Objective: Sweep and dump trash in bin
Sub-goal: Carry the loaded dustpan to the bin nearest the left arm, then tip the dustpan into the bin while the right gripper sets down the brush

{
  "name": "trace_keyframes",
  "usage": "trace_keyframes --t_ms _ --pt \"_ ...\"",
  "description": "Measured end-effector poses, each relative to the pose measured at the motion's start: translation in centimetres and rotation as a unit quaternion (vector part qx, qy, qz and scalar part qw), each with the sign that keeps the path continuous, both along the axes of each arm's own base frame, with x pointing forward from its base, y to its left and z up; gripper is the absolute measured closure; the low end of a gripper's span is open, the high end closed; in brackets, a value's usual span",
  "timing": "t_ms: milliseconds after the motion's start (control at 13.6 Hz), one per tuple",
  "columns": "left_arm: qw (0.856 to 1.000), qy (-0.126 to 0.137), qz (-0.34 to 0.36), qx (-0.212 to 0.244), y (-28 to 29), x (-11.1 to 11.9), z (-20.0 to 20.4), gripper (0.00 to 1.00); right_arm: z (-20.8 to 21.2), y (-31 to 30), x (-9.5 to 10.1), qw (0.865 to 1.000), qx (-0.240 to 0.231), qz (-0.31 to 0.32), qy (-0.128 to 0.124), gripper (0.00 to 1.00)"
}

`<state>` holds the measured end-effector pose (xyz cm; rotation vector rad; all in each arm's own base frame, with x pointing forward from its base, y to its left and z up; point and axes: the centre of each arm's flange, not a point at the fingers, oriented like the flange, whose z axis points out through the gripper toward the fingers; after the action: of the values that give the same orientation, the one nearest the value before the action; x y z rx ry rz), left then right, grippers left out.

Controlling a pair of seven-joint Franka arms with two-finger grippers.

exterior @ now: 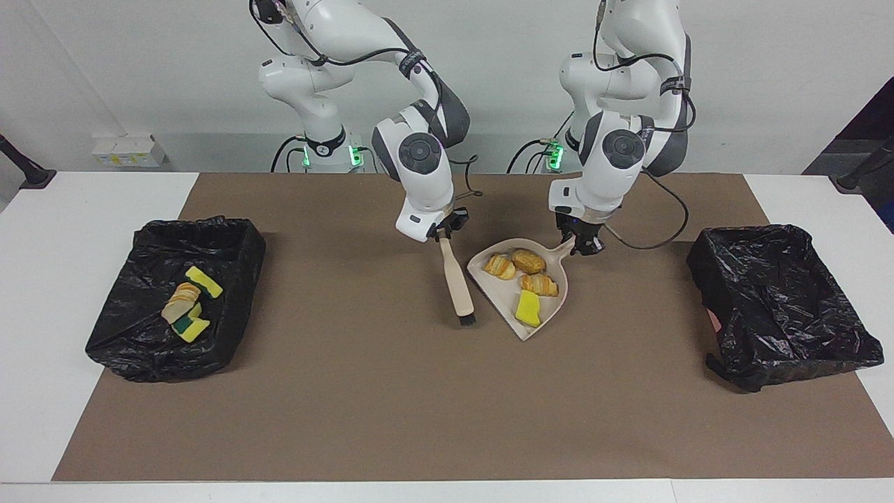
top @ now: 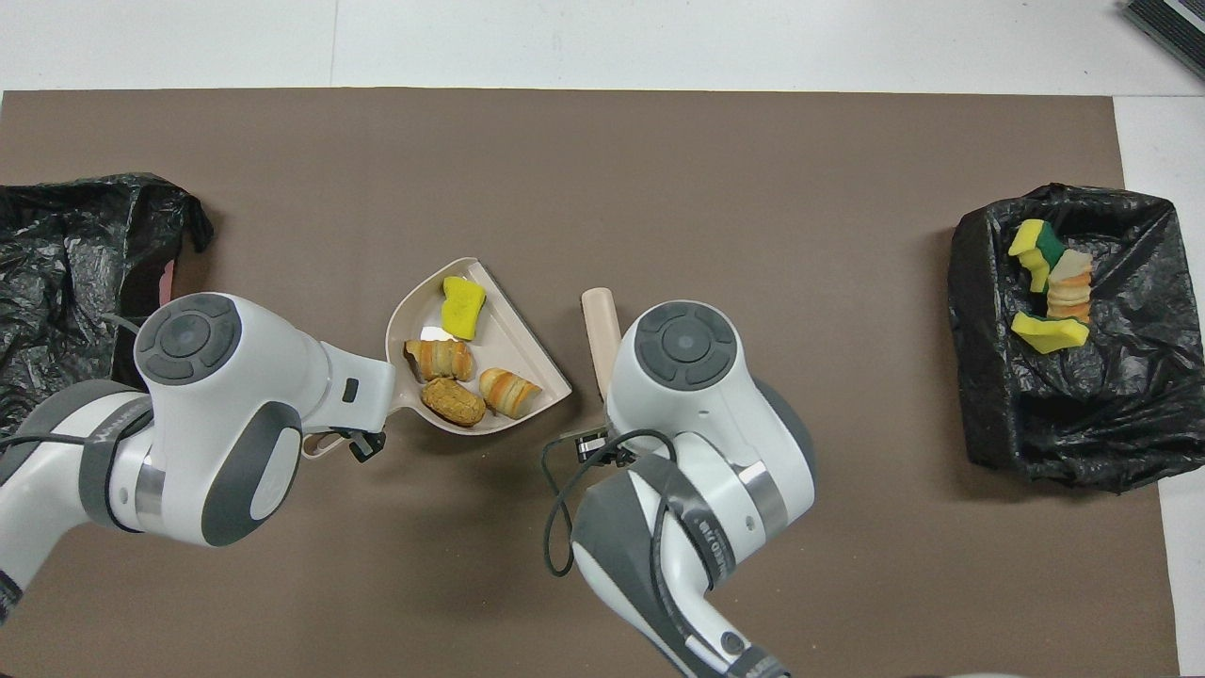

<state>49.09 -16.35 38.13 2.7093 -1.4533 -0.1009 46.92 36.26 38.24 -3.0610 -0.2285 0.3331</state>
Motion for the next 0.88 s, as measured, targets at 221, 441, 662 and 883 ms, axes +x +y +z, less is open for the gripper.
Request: trace_keyframes --t_ms 221,441,662,883 --pt "0.998 -0.012 0.059 0.000 3.1 0.5 3.3 0.69 -0.2 5.7 -5.5 0.999 -0.021 -0.042 -0.006 0.74" --pt "0.994 -0.017 0.110 0.000 7.7 1.4 6.5 0.69 -1.4 9.4 -10.3 0.998 -0.034 -0.058 -0.008 0.74" --pt "0.986 -0.020 0.165 -0.001 13.2 2.6 10.1 0.69 -2.3 10.8 -12.9 0.995 -0.047 -0.082 -0.008 0.74" --pt "0.974 -0.017 0.228 0.000 20.2 2.9 12.3 0.69 -3.3 10.3 -13.2 0.995 -0.054 -0.089 -0.004 0.74"
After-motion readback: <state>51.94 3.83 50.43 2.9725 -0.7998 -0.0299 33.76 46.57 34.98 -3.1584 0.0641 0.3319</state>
